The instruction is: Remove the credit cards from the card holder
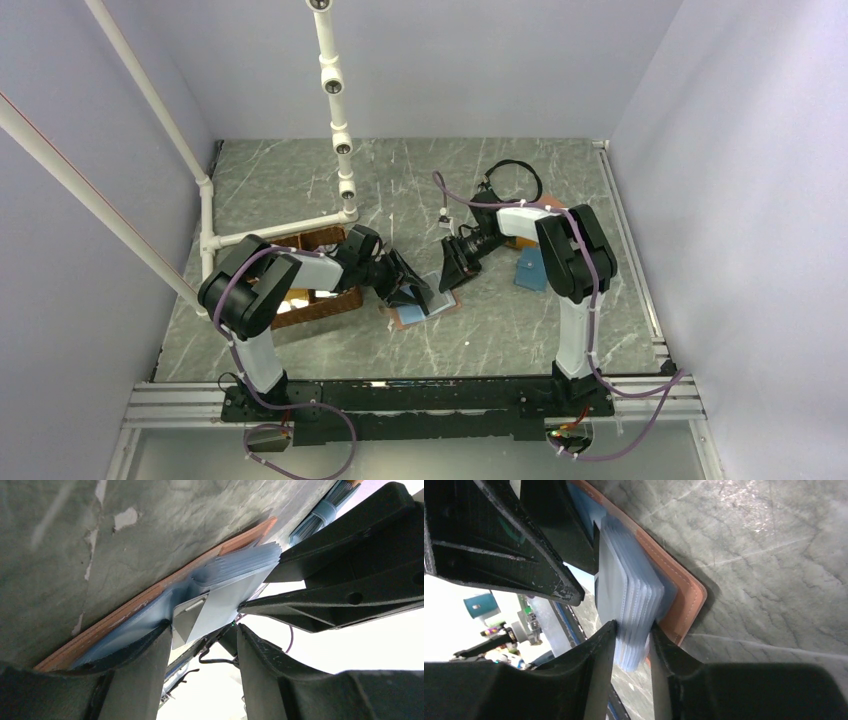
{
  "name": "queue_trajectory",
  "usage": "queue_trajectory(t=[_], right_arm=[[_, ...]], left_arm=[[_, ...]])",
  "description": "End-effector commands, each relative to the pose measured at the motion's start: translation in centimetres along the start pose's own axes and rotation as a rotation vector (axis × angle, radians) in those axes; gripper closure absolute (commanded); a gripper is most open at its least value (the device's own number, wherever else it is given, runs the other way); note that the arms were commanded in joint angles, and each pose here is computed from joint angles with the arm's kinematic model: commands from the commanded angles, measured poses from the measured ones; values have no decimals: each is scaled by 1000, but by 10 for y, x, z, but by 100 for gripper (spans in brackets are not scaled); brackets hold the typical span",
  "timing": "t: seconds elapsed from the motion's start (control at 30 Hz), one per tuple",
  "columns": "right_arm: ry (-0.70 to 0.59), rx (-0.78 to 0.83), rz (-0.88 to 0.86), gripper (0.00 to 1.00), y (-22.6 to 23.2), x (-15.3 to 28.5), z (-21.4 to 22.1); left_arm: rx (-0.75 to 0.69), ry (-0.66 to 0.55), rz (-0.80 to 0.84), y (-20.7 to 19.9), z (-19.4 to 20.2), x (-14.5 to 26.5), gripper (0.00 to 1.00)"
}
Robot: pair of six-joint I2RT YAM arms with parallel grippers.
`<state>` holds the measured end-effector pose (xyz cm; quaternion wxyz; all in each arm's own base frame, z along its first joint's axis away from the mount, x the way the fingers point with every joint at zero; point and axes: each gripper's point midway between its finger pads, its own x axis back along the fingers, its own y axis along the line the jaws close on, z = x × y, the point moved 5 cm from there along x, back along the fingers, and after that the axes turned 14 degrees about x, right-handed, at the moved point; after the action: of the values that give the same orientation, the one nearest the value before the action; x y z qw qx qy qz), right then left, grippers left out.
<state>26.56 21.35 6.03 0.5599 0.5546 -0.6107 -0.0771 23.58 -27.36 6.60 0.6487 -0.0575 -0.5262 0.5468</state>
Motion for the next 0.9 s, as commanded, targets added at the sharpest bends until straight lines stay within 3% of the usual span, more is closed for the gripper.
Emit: queue_trajectory(t=[0.0, 0.1, 0.2, 0.43, 0.87], right_arm=[[2, 2, -25, 76, 3, -10, -3], [3, -3, -8, 93, 0, -8, -2], [3, -16, 29, 100, -6, -5, 1], [0, -101, -11, 100, -18, -8, 13], [-217, -173, -338, 100, 10, 18, -8]], left_arm=[[34, -64, -79, 24, -10, -4, 42], [38, -69, -78, 25, -10, -2, 42], [44, -78, -77, 26, -10, 0, 41], [68, -80, -36, 30, -12, 3, 40], [-12, -71, 95, 8, -7, 14, 38]])
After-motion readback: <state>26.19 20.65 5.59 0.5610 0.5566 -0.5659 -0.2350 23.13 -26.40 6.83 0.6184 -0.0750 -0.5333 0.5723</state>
